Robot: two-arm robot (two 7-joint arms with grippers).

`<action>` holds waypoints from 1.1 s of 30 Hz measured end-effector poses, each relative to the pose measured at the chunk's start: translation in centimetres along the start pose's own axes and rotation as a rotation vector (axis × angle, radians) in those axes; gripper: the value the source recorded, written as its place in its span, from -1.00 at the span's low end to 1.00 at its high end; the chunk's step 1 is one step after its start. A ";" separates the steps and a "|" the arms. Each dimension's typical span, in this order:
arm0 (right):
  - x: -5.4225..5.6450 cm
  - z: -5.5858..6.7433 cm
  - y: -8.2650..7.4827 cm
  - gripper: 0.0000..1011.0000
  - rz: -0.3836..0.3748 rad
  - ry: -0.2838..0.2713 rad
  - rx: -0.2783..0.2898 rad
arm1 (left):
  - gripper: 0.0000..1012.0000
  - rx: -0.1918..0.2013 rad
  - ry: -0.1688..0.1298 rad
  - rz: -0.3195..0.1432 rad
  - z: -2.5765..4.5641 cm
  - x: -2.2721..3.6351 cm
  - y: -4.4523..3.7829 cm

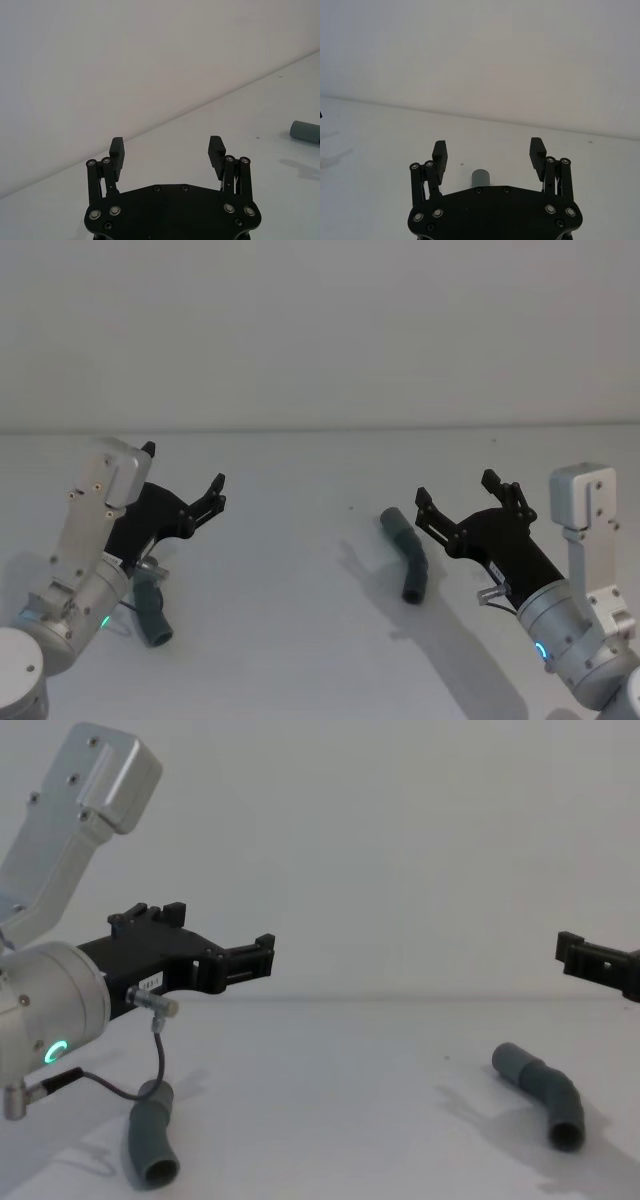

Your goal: Use both hands to pick up one end of the pipe from the table, align the ends, and insert them.

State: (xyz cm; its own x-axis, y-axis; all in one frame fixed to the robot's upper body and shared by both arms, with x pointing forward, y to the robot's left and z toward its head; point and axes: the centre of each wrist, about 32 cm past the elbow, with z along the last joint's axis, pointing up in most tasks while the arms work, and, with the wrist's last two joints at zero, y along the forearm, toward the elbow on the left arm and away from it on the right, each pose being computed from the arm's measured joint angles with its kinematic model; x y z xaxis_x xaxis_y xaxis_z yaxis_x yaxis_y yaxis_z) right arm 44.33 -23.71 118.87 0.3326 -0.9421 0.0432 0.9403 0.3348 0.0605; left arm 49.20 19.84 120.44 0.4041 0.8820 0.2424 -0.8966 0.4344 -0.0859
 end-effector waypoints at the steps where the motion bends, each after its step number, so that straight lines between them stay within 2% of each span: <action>1: 0.0 0.0 0.0 0.98 0.000 0.000 0.000 | 0.98 0.000 0.000 0.000 0.00 0.00 0.00; 33: 0.0 0.0 0.0 0.98 0.000 0.000 0.000 | 0.98 0.000 0.000 0.000 0.00 0.00 0.00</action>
State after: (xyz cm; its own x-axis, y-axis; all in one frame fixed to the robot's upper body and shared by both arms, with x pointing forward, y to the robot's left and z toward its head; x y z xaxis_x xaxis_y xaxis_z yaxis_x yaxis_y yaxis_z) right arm 44.33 -23.71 118.87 0.3326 -0.9421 0.0432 0.9404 0.3348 0.0604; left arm 49.20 19.84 120.45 0.4040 0.8821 0.2424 -0.8966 0.4343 -0.0860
